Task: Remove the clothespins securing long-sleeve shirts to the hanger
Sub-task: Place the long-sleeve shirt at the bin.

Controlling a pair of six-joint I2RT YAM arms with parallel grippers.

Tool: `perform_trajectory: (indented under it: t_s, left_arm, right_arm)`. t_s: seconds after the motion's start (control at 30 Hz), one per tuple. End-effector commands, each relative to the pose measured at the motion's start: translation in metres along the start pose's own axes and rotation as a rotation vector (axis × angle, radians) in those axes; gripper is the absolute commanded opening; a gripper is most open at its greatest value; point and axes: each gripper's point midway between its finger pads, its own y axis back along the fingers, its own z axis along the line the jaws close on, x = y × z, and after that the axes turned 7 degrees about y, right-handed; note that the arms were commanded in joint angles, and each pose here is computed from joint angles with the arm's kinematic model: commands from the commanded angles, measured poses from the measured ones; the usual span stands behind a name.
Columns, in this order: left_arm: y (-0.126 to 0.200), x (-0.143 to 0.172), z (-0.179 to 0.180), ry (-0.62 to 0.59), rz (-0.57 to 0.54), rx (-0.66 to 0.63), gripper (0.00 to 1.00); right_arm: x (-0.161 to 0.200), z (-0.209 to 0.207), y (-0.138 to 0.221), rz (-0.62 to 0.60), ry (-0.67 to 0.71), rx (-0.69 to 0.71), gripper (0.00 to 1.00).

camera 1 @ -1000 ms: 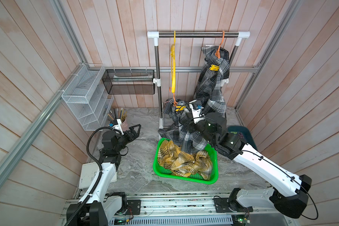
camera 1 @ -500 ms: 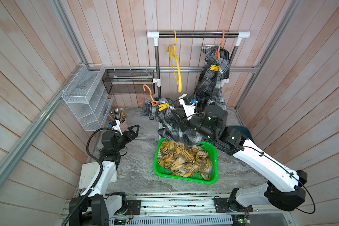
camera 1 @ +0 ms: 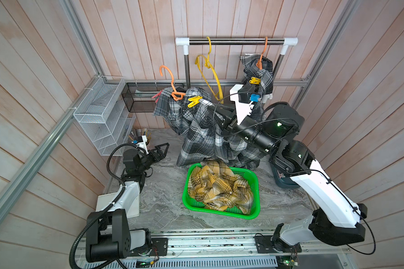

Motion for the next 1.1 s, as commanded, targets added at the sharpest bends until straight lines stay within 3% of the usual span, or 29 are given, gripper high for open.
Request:
perform_trajectory:
  t_s: [0.0,0.17,0.27,0.33,0.47,0.63,0.7,1.07]
  left_arm:
    - [-0.014,-0.023,-0.032,-0.118,-0.028,0.134,1.0]
    - [-0.046,-0.026,-0.041,-0.148,0.011,0.18,1.0]
    - [-0.055,-0.026,-0.055,-0.16,0.022,0.238,0.92]
    - [-0.058,-0.025,-0.07,-0.169,0.041,0.288,0.77]
    - [-0.056,-0.015,-0.112,-0.198,0.087,0.383,0.56]
    - [-0.044,-0.001,-0.178,-0.23,0.119,0.502,0.14]
    - [-0.037,0.0,-0.196,-0.244,0.116,0.526,0.03]
    - [0.0,0.0,-0.259,-0.244,0.089,0.625,0.0]
  right_arm:
    - [-0.051,0.007,0.008,-0.161,0.021,-0.06,0.0]
    - [-0.063,0.008,0.004,-0.192,0.022,-0.072,0.0]
    - [-0.064,0.007,0.001,-0.199,0.022,-0.07,0.0]
    - [-0.068,0.005,0.0,-0.217,0.031,-0.055,0.0]
    - [-0.076,-0.002,-0.008,-0.249,0.043,-0.02,0.0]
    - [-0.089,-0.009,-0.017,-0.294,0.061,0.01,0.0]
    - [-0.093,-0.011,-0.02,-0.31,0.067,0.019,0.0]
    - [-0.095,-0.015,-0.013,-0.331,0.044,0.026,0.0]
